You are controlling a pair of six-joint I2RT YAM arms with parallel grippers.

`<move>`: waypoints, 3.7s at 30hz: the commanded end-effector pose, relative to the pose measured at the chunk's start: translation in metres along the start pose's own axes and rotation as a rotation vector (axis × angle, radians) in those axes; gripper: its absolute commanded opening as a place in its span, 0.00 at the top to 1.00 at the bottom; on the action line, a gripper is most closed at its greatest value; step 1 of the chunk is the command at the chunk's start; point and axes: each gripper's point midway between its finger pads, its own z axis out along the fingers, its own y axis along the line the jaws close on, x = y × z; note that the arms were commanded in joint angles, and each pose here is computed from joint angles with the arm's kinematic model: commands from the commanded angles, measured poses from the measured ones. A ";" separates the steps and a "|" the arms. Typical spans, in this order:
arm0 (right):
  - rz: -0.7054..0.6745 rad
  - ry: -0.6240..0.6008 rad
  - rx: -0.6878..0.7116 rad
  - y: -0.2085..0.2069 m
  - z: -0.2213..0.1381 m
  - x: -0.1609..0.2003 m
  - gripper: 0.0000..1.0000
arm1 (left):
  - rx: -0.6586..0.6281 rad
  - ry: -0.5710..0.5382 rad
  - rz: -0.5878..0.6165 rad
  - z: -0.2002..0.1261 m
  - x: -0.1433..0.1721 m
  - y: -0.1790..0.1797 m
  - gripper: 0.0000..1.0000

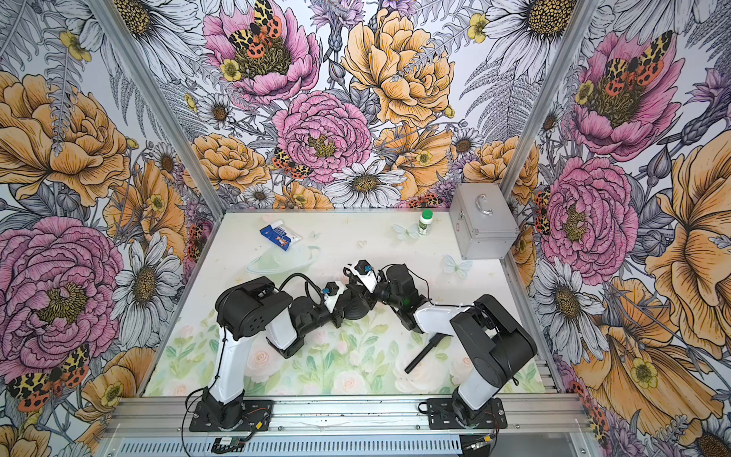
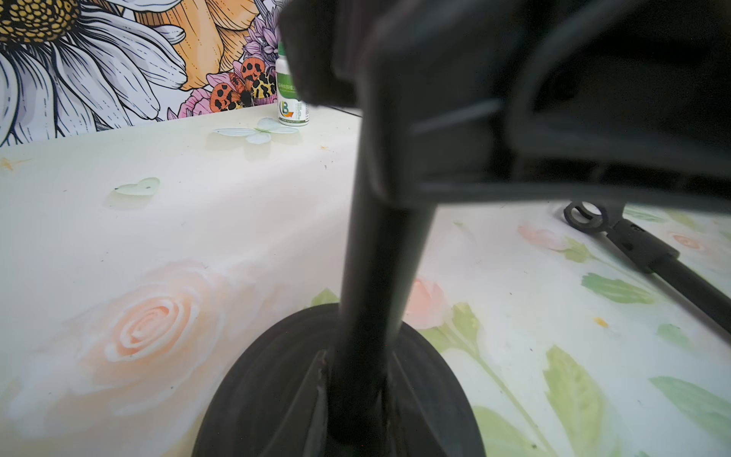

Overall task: Assemble a microphone stand
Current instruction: Screw the microphone stand pole into the microphone stand base.

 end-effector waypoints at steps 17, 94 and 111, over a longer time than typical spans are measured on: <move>0.002 -0.013 -0.580 0.022 -0.012 -0.009 0.59 | 0.020 0.103 -0.029 -0.005 0.033 -0.007 0.76; -0.082 0.059 -0.489 0.009 0.000 0.001 1.00 | 0.011 0.114 -0.025 -0.006 0.037 -0.010 0.76; 0.127 0.010 0.701 -0.057 -0.014 0.035 1.00 | 0.008 0.114 -0.026 -0.005 0.038 -0.009 0.76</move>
